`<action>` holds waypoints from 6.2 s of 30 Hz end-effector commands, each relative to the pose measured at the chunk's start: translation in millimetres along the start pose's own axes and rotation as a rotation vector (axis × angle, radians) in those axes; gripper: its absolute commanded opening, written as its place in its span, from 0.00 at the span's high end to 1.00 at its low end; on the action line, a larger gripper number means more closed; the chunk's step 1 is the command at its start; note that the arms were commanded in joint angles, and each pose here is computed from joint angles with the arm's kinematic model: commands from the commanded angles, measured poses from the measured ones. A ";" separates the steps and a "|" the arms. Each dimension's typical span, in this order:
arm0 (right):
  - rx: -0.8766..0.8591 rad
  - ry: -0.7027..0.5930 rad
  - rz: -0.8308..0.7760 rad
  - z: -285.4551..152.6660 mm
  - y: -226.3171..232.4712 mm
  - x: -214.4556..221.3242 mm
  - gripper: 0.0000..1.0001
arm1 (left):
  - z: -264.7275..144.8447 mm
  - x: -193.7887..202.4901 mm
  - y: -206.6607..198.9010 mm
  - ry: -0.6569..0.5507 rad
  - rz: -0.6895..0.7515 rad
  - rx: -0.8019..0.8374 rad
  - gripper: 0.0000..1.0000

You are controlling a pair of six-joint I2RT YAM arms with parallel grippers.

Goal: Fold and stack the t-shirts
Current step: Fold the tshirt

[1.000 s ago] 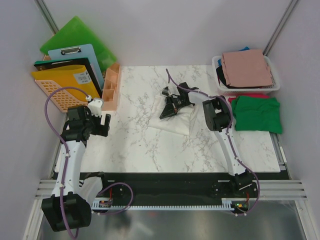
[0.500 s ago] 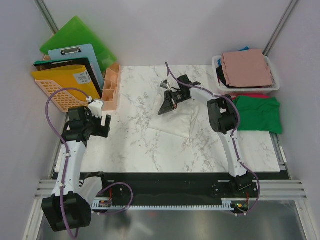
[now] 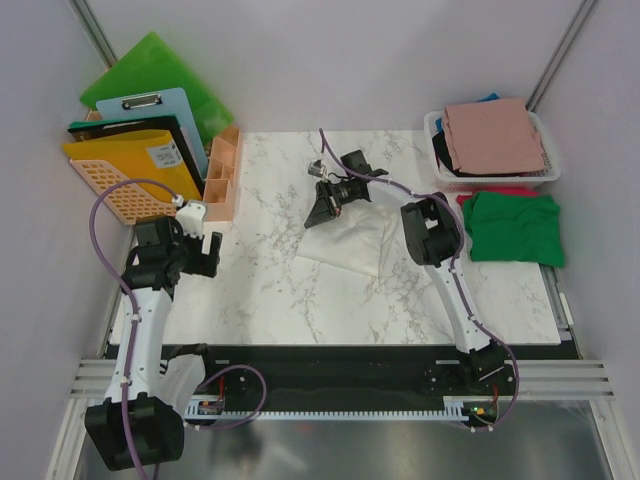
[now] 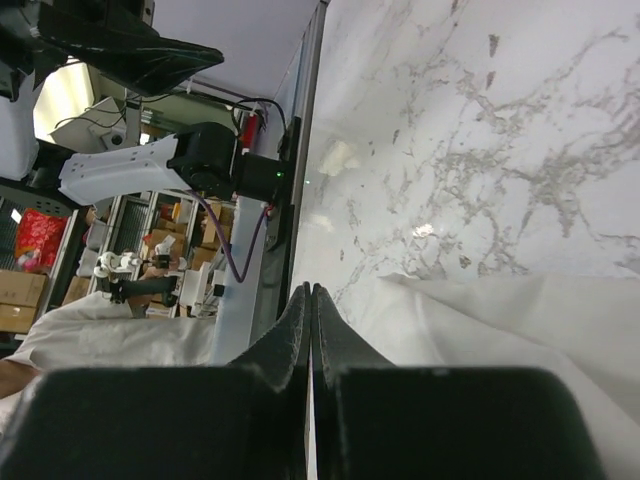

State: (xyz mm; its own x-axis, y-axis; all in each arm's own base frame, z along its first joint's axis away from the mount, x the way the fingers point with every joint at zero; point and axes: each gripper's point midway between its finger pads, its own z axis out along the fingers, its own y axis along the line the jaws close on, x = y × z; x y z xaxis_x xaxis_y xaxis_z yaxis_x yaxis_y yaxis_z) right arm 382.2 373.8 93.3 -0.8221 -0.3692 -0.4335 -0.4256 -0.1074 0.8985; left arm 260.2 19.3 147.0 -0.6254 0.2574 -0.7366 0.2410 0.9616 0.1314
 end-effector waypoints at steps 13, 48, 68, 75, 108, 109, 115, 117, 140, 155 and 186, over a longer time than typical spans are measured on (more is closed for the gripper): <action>-0.090 -0.092 -0.037 9.7 -1.1 -7.6 1.00 | -5.1 1.9 -4.0 -0.003 0.021 0.017 0.01; -0.191 -0.118 -0.548 -18.7 327.8 -15.4 1.00 | 7.4 10.1 -10.8 0.017 0.005 0.060 0.01; 1.314 -0.398 -1.169 -171.3 254.8 -115.0 1.00 | 1.0 6.4 -10.4 -0.003 0.006 0.049 0.01; 2.122 -0.662 -0.545 -297.0 165.6 -99.1 0.96 | 2.7 9.4 -9.3 0.005 -0.005 0.038 0.01; 1.100 0.249 -0.045 -139.8 44.2 178.0 0.49 | -2.2 1.7 -14.1 -0.046 0.006 0.057 0.00; 1.092 0.233 -0.025 -144.1 42.0 177.5 0.49 | -2.4 0.8 -13.7 -0.047 0.006 0.056 0.00; 0.911 0.162 0.048 -142.2 40.0 171.0 0.41 | -1.0 1.5 -15.1 -0.043 0.008 0.066 0.00; 0.966 0.197 -0.007 -146.5 39.2 167.0 0.43 | -0.3 2.3 -15.8 -0.039 0.006 0.071 0.00; 1.223 0.260 -0.404 -101.7 33.1 64.4 0.37 | 2.8 5.5 -11.7 -0.020 0.003 0.052 0.00; 1.189 0.305 -0.247 -81.2 -58.6 71.4 1.00 | 2.3 9.2 -10.5 -0.012 0.010 0.042 0.00; 0.926 0.442 -0.554 120.5 -41.5 54.0 1.00 | 4.5 14.4 -4.1 0.017 0.001 0.007 0.00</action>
State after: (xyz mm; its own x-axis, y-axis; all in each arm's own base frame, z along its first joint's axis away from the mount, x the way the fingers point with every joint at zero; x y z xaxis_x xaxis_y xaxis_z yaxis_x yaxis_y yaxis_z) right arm 315.6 469.2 32.4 -0.3001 -0.7842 -0.5431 -0.9504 0.2945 0.1000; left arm 248.6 16.7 127.4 -0.6592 0.2512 -0.7087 0.2494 0.9622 0.1091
